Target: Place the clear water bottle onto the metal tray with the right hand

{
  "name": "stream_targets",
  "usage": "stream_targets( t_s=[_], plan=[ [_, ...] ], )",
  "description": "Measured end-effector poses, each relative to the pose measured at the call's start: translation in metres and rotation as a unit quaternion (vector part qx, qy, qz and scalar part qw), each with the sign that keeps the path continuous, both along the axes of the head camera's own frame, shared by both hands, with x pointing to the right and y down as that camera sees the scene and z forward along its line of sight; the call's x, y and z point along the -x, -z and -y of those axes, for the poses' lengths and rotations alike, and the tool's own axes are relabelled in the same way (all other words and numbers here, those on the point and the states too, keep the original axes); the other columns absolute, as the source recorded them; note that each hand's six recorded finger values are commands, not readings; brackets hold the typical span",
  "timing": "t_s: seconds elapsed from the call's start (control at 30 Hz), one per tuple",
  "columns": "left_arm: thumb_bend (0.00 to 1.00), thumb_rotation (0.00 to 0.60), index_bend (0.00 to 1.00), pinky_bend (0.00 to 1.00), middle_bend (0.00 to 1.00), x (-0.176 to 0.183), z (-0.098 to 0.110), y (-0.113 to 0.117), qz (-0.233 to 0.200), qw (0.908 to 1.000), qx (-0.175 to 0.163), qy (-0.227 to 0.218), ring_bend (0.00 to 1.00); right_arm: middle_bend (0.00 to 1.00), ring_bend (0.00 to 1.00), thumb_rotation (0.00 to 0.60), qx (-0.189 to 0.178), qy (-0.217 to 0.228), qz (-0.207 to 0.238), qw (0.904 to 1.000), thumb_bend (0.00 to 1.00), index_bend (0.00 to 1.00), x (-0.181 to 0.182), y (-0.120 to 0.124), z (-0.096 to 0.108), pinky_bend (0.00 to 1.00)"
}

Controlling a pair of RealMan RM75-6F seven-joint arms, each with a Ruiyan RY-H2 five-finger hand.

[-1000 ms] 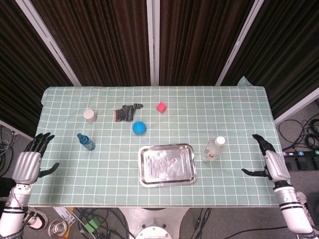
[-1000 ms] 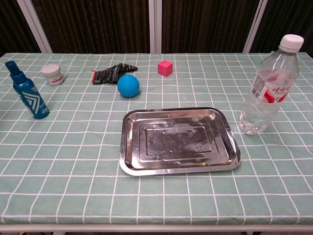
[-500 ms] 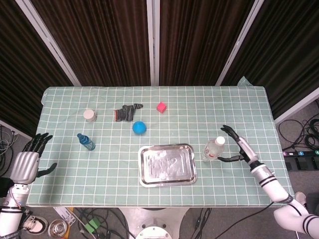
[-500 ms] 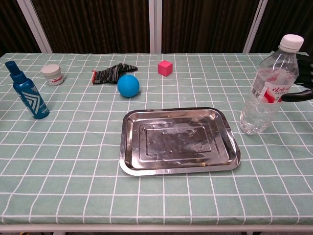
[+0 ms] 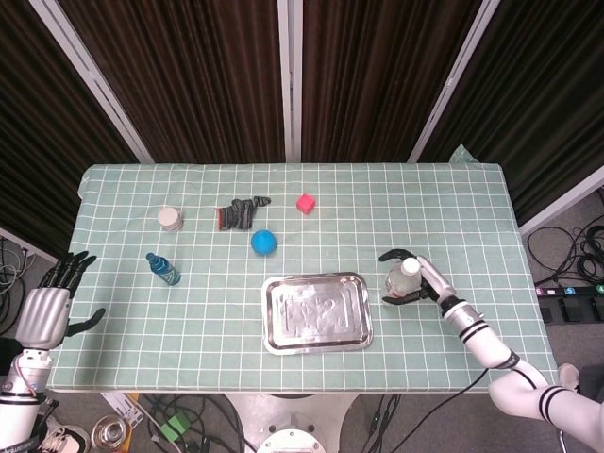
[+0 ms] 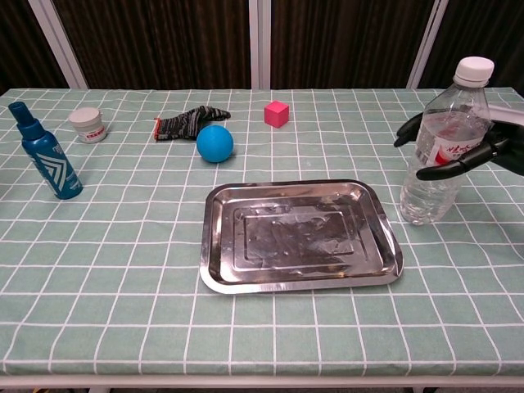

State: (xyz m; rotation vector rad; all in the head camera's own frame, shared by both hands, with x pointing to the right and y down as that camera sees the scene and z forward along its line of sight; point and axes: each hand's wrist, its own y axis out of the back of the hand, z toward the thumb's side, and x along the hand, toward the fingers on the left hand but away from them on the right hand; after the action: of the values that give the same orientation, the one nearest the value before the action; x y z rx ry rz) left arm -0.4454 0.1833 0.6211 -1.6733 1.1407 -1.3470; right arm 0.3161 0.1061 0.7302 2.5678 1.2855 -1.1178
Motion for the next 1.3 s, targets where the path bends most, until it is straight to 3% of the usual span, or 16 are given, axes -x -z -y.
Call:
stream_targets(
  t_s=[0.13,0.33,0.57,0.7,0.8,0.97,1.1,1.2,1.3],
  plan=[
    [0.24,0.6,0.16,0.19,0.18,0.0,0.0,0.0,-0.002,1.0,0.001,0.002,0.09,0.54,0.3,0.6,0.0,-0.008,-0.004,1.0,0.09,0.74,0.004,-0.001,0.001,0.29],
    [0.24,0.6,0.16,0.19,0.18,-0.001,0.001,0.0,-0.004,1.0,-0.001,0.0,0.09,0.55,0.31,0.6,-0.018,-0.015,0.018,0.9996,0.1,0.75,0.014,0.016,0.009,0.3],
    [0.24,0.6,0.16,0.19,0.18,-0.007,0.002,-0.001,-0.009,0.9999,0.0,-0.005,0.09,0.55,0.31,0.6,-0.09,-0.014,0.071,0.9934,0.1,0.75,0.042,0.079,0.041,0.31],
    [0.24,0.6,0.16,0.19,0.18,-0.008,0.002,-0.001,-0.01,0.9999,-0.001,-0.001,0.09,0.56,0.34,0.6,-0.13,-0.016,0.082,0.9879,0.1,0.77,0.049,0.112,0.049,0.35],
    [0.24,0.6,0.16,0.19,0.18,-0.005,-0.001,-0.002,-0.01,0.9999,0.002,0.002,0.09,0.57,0.35,0.6,-0.119,-0.031,0.063,0.9905,0.11,0.78,0.039,0.102,0.044,0.35],
    [0.24,0.6,0.16,0.19,0.18,-0.003,-0.002,0.0,-0.006,1.0,0.002,0.0,0.09,0.57,0.34,0.6,-0.036,-0.055,-0.015,0.9978,0.11,0.78,0.002,0.043,0.031,0.36],
    [0.24,0.6,0.16,0.19,0.18,-0.005,0.001,0.002,-0.008,1.0,-0.002,0.0,0.09,0.57,0.34,0.6,-0.022,-0.045,-0.034,0.9981,0.11,0.78,-0.005,0.035,0.036,0.36],
    [0.24,0.6,0.16,0.19,0.18,-0.007,0.002,0.003,-0.011,0.9999,-0.005,-0.001,0.09,0.57,0.35,0.6,-0.06,-0.029,0.003,0.9978,0.11,0.78,0.019,0.061,0.047,0.36],
    [0.24,0.6,0.16,0.19,0.18,-0.009,0.002,0.003,-0.012,0.9999,-0.005,0.0,0.09,0.57,0.35,0.6,-0.126,-0.02,0.069,0.9895,0.11,0.78,0.052,0.108,0.054,0.36]
  ],
)
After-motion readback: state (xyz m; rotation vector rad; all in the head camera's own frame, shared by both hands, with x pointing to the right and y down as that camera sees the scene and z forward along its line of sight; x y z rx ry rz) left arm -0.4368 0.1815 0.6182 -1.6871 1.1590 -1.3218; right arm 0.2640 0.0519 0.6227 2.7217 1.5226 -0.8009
